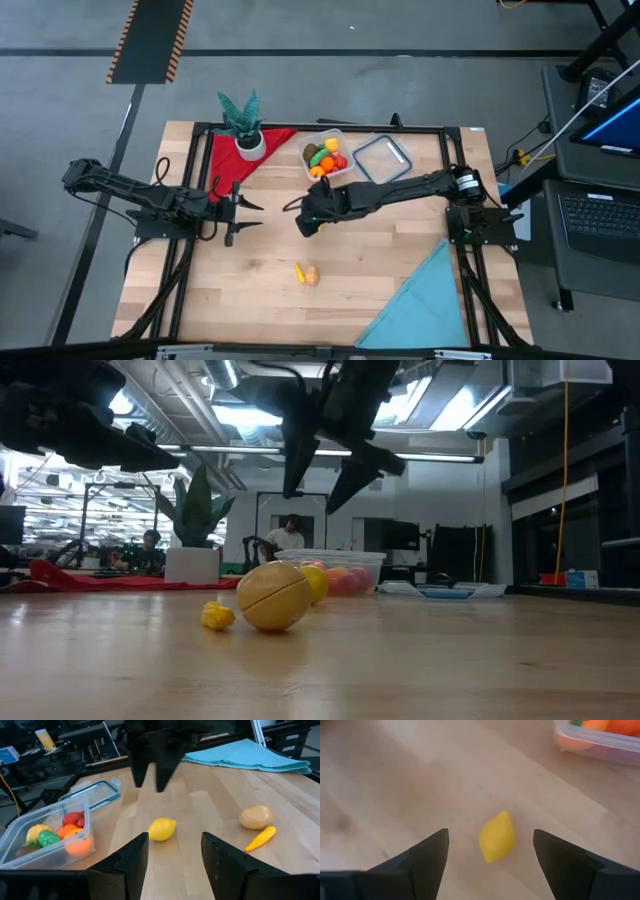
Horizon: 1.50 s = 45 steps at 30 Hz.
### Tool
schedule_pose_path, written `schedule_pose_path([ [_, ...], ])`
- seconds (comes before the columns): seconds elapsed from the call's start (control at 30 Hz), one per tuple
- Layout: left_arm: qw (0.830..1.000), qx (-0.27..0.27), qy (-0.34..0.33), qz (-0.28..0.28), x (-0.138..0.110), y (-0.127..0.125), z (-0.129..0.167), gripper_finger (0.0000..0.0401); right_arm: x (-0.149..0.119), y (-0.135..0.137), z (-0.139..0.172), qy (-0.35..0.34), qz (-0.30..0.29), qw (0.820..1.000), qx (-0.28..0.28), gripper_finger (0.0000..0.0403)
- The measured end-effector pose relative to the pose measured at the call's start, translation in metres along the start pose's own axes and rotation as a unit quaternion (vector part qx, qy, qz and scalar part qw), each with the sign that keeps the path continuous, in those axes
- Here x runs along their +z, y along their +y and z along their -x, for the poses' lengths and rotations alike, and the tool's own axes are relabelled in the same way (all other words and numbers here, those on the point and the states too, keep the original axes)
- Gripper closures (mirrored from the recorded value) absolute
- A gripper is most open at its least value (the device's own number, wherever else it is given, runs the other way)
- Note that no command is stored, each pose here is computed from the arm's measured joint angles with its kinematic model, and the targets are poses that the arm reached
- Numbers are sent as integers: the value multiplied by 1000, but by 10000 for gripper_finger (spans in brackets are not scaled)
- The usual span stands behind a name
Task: Pick and placing Produce into tupperware
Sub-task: Put the yellow lemon into the transparent container
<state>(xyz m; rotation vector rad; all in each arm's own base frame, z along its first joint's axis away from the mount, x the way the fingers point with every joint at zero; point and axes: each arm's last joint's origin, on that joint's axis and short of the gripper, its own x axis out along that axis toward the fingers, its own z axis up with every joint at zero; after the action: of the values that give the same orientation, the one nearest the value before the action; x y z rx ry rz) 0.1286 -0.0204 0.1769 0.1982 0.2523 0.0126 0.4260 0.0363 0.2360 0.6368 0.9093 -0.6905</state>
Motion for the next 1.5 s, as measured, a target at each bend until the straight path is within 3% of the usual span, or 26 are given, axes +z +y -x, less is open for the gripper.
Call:
schedule_pose_path([
  [0.23, 1000, 0, 2, -1, 0, 0, 0, 227, 10, -10, -11, 6, -35, 999, -23, 111],
  [0.83, 1000, -1, 15, -4, -3, 0, 0, 227, -10, -10, -62, 95, -91, 991, -37, 111],
  [1.5, 1000, -3, 25, -7, -5, 0, 0, 227, -17, -10, -82, 86, -108, 990, -24, 111],
])
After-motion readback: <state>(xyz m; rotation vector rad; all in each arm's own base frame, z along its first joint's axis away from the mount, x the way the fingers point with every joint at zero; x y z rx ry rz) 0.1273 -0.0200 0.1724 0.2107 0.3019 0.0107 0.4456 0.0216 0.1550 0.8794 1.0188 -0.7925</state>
